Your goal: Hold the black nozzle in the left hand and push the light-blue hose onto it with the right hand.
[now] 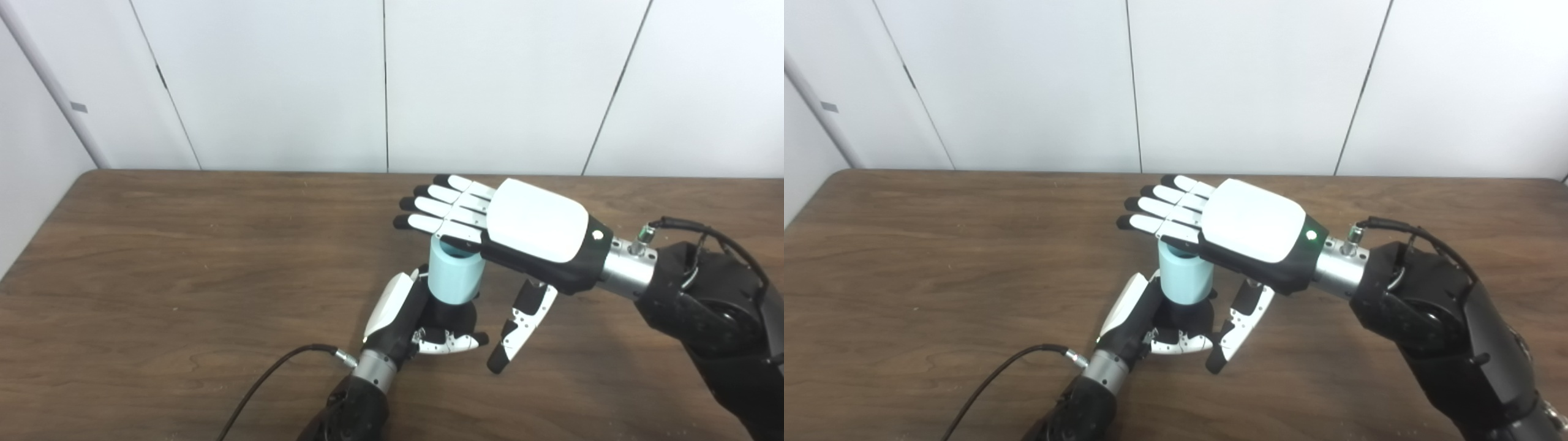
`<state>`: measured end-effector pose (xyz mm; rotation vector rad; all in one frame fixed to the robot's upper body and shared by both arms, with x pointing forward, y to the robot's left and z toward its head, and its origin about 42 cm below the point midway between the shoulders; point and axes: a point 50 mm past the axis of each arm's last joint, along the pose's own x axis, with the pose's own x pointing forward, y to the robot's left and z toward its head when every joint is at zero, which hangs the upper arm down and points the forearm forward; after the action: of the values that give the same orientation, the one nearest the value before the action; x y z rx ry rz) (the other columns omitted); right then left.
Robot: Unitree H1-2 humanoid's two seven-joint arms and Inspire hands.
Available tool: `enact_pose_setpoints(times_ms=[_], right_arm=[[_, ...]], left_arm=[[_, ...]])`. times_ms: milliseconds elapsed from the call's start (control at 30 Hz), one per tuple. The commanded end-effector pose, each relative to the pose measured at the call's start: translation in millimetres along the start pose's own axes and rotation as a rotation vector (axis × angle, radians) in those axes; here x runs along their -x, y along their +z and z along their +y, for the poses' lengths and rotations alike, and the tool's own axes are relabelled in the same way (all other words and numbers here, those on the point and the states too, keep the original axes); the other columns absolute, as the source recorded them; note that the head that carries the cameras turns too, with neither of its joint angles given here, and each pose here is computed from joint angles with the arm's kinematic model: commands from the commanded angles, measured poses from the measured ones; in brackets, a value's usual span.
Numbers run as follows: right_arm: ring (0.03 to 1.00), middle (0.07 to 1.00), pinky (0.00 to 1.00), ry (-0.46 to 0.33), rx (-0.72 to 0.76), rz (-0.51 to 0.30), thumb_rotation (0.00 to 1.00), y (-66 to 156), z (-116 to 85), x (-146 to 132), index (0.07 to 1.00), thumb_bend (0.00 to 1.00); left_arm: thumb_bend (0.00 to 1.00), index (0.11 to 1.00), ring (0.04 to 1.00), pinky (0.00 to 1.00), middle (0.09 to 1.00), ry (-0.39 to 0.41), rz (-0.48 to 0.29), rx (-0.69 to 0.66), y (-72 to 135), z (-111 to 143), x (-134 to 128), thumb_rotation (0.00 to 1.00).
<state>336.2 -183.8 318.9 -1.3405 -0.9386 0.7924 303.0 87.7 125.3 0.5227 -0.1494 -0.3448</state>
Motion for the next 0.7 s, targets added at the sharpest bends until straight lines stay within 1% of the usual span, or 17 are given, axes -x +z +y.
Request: enact_pose_setpoints(times_ms=[0, 500, 667], right_arm=[[1.0, 1.0, 1.0, -0.026, 0.037, -0.021, 0.65, 0.3, -17.4, -2.5, 0.994, 0.95], [1.0, 1.0, 1.0, 0.006, 0.029, -0.003, 0.65, -0.6, -11.9, 0.9, 1.0, 0.95], [1.0, 1.0, 1.0, 0.009, 0.028, 0.003, 0.67, -3.2, -11.1, 1.7, 1.0, 0.93]], left_arm=[[0.51, 0.488, 0.845, 1.0, 0.782, -0.041, 0.071, -0.007, -20.2, -10.0, 14.6, 0.06], [0.51, 0.488, 0.845, 1.0, 0.782, -0.04, 0.069, -0.003, -19.5, -9.7, 15.9, 0.07], [0.51, 0.488, 0.848, 1.0, 0.782, -0.04, 0.067, -0.003, -19.8, -9.9, 16.0, 0.06]])
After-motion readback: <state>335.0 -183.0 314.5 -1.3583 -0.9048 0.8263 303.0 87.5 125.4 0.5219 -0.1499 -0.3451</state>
